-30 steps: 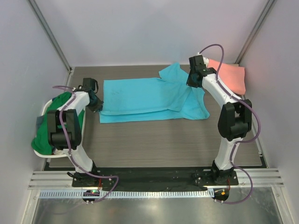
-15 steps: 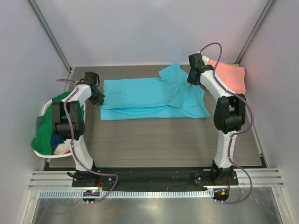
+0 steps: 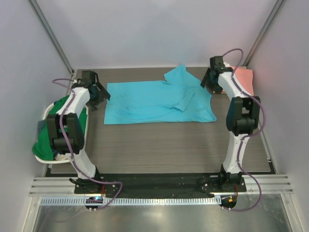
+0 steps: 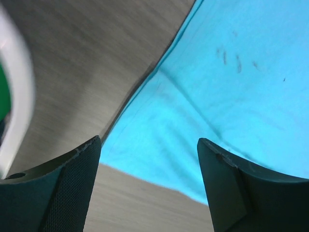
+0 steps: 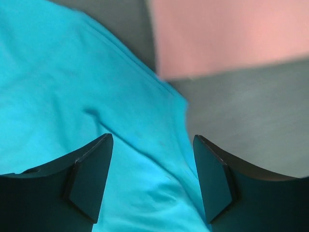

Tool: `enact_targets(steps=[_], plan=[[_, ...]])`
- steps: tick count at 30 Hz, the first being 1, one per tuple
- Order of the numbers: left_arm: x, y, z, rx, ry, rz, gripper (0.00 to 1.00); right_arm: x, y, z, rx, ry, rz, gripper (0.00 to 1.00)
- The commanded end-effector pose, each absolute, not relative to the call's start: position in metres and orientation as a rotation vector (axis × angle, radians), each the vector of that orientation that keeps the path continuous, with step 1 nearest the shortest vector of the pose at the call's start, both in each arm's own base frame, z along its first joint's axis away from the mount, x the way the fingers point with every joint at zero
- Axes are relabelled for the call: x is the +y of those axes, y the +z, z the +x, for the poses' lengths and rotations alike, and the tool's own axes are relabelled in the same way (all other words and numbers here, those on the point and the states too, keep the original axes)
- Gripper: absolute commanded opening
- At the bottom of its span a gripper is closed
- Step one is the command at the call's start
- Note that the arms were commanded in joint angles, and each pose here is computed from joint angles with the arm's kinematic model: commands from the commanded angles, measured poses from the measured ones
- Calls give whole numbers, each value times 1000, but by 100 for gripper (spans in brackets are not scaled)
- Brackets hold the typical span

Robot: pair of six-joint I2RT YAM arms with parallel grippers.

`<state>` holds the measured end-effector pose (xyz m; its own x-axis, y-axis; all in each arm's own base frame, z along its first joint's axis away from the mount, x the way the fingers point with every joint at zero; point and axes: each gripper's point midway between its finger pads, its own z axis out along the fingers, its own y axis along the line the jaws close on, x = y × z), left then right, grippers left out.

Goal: Fold and stack the t-shirts

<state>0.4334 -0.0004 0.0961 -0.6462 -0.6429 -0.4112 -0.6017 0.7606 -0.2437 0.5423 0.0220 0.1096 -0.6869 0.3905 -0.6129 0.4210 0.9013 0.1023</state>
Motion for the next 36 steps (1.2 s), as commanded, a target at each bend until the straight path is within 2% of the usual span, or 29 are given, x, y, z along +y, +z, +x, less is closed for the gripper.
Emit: enact_targets(steps=[1,2,4,5,6,8,11,17,27,29,31,32,33,34,35,36], plan=[[-3,118,399,2435,-163,-945,81,25,154,494,2338,42,594,73],[-4,116,396,2417,-181,-951,80,26,143,464,2375,59,600,73],[-8,96,371,2442,-186,-989,79,23,137,444,2361,101,635,73],[-10,102,370,2401,-211,-977,79,31,122,416,2399,175,662,73],[-11,86,355,2430,-201,-998,78,34,119,411,2377,230,668,72],[-10,82,350,2400,-210,-1008,78,41,88,379,2435,328,723,72],[-11,66,339,2402,-208,-1027,77,51,66,357,2463,412,727,69],[-15,40,337,2431,-225,-1039,75,43,35,351,2501,426,782,67],[-8,16,342,2423,-171,-1086,73,16,25,366,2448,399,870,61],[-10,8,344,2430,-179,-1101,67,17,21,366,2453,408,877,58],[-12,3,345,2435,-193,-1113,60,18,17,367,2457,417,876,47],[-12,-1,347,2436,-196,-1119,51,18,16,369,2455,421,880,42],[-14,-2,349,2439,-204,-1118,45,20,15,371,2451,434,876,27],[-15,-3,351,2439,-214,-1116,37,21,16,373,2444,445,876,19],[-17,-2,356,2437,-235,-1111,21,22,16,375,2440,455,876,13],[-18,1,360,2435,-247,-1107,13,22,15,377,2436,463,879,3]])
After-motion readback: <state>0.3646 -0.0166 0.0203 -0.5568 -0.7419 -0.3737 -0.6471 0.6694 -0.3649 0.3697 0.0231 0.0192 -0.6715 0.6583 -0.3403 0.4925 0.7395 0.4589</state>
